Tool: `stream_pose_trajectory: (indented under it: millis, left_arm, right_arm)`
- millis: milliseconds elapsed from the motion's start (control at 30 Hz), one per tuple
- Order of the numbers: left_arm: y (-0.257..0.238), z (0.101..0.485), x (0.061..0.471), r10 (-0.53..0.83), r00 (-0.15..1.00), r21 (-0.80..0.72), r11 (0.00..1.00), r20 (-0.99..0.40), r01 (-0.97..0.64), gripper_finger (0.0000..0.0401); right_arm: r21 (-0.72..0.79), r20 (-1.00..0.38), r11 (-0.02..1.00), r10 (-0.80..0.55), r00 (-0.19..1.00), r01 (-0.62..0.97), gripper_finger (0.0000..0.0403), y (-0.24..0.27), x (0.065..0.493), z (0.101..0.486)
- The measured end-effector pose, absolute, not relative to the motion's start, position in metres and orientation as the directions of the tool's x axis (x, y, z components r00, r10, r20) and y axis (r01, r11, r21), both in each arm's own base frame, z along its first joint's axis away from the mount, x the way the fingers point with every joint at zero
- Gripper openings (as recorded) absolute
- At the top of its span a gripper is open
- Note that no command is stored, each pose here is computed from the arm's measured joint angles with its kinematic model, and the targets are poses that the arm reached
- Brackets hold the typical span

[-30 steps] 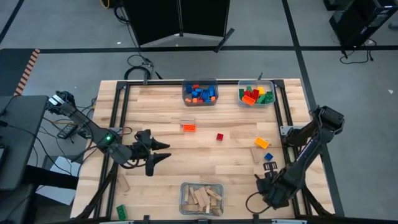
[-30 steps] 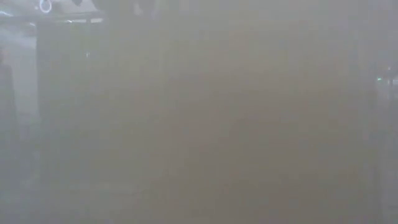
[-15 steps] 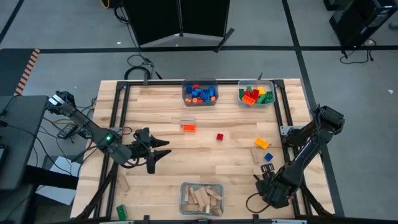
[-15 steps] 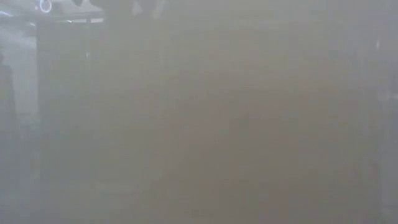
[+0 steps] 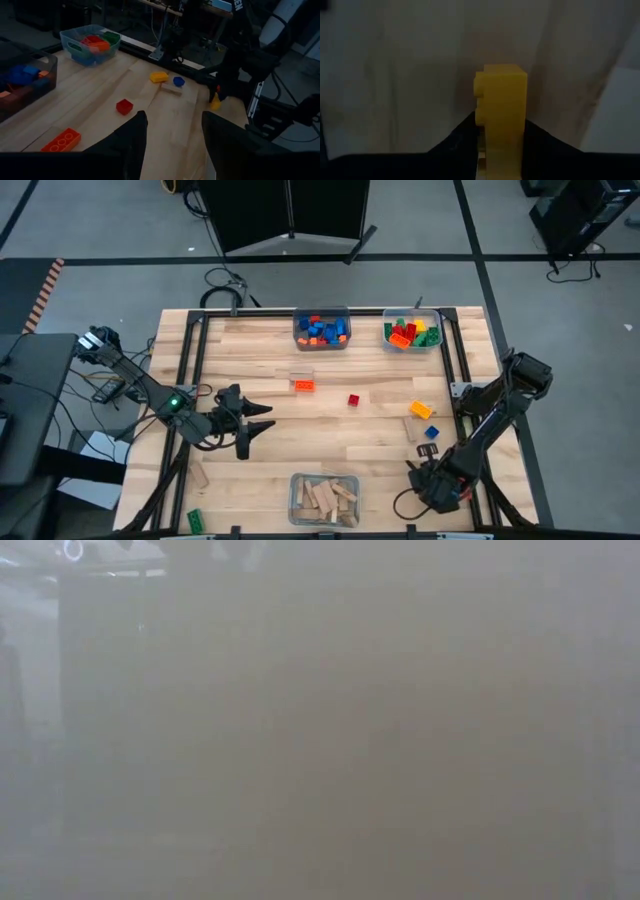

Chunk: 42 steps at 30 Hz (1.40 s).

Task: Sort blocks by size
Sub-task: Put the large yellow game piece into the transparent bin

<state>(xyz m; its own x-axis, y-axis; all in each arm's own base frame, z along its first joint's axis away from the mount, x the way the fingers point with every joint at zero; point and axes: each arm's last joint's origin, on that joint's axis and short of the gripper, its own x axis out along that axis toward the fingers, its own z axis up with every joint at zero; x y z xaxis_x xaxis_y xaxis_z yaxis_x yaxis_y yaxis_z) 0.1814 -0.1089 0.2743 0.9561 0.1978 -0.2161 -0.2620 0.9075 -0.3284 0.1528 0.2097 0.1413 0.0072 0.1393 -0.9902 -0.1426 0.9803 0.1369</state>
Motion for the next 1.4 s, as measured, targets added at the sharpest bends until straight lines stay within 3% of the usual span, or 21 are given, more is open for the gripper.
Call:
stream_pose_trajectory:
  millis: [433,533,700,833,1000,1167,1400]
  left_arm:
    - [-0.102,0.274,0.184,0.217,0.948,-0.412,0.861,-0.231,-0.298,0.0195]
    - [-0.089,0.271,0.188,0.150,0.943,-0.411,0.871,-0.297,-0.268,0.0195]
    - [-0.062,0.273,0.192,0.092,0.934,-0.329,0.920,-0.346,-0.213,0.0195]
    - [-0.039,0.279,0.190,0.067,0.939,-0.232,0.961,-0.337,-0.152,0.0195]
    - [-0.010,0.286,0.179,0.054,0.940,-0.109,0.989,-0.336,-0.095,0.0195]
    - [0.015,0.289,0.167,0.110,0.933,-0.061,0.988,-0.343,-0.139,0.0195]
    - [0.036,0.287,0.165,0.092,0.930,-0.072,0.990,-0.356,-0.125,0.0195]
  right_arm:
    - [0.149,-0.982,0.971,0.123,0.143,0.187,0.0104,0.175,0.184,0.161]
    - [0.191,-0.971,0.943,0.140,0.194,0.272,0.0104,0.162,0.192,0.173]
    - [0.252,-0.933,0.865,0.098,0.347,0.434,0.0104,0.130,0.202,0.200]
    - [0.334,-0.886,0.743,0.037,0.463,0.579,0.0104,0.099,0.207,0.222]
    - [0.378,-0.837,0.643,-0.070,0.543,0.666,0.0104,0.064,0.215,0.255]
    - [0.312,-0.843,0.553,-0.214,0.493,0.773,0.0104,0.026,0.222,0.290]
    - [0.222,-0.888,0.404,-0.292,0.354,0.888,0.0104,-0.047,0.213,0.310]
